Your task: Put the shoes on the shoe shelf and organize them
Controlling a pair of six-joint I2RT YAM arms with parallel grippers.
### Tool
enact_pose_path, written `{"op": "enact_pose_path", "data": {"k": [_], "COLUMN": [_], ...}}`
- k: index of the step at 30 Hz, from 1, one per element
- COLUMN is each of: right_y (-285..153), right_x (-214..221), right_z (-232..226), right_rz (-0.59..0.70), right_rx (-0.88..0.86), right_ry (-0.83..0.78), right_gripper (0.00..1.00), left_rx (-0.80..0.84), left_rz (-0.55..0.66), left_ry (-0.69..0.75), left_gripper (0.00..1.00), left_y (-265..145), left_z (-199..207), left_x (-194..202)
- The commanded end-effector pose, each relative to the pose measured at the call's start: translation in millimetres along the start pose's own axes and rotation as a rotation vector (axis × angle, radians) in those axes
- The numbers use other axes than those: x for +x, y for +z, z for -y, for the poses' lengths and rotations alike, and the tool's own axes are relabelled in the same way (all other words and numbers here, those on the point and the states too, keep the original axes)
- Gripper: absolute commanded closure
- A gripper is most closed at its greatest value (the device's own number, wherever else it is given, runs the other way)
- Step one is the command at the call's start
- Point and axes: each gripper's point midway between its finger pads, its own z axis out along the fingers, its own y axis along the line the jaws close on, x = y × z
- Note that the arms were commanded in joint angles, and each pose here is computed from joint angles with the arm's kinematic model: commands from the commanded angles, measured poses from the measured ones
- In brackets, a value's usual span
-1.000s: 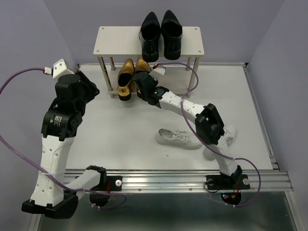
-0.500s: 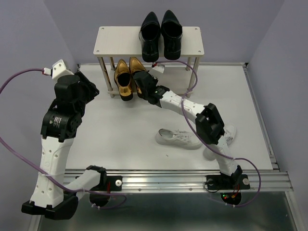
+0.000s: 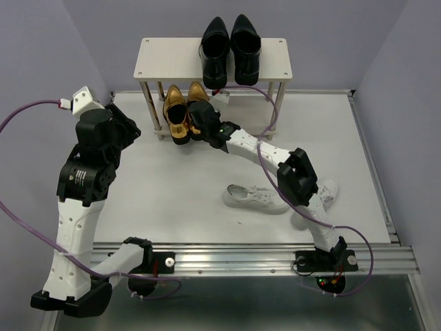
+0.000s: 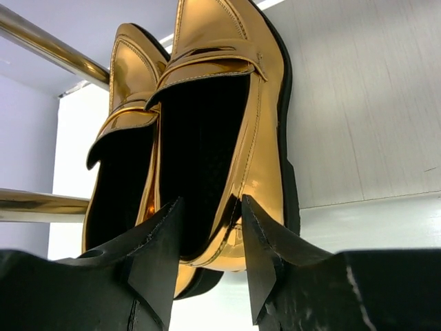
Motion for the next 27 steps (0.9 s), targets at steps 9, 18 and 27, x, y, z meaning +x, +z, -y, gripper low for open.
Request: {"op": "enact_pose_path", "data": {"k": [9,18,27], "right_y": [-26,-54,-106], "right_x": [-6,-28,-24], "right_z": [-27,-18,9], "right_rz": [-0.023,-0.013,-0.061], "right_rx": [-0.099,-0.117,-0.154], "right_ry": [0.013,-0.005,-0.071], "right_gripper": [0.49,0.38,0.27], "left_rx": [0.027,0.020,0.011], "left_rz": [0.014,0.004,-0.002], "left_ry": [-0.014,-0.011,0.002], "left_gripper": [0.44,0.44,0.44], "left_y": [-3,2,5], "left_z": [3,1,-2], "left_x": [-2,4,8]}}
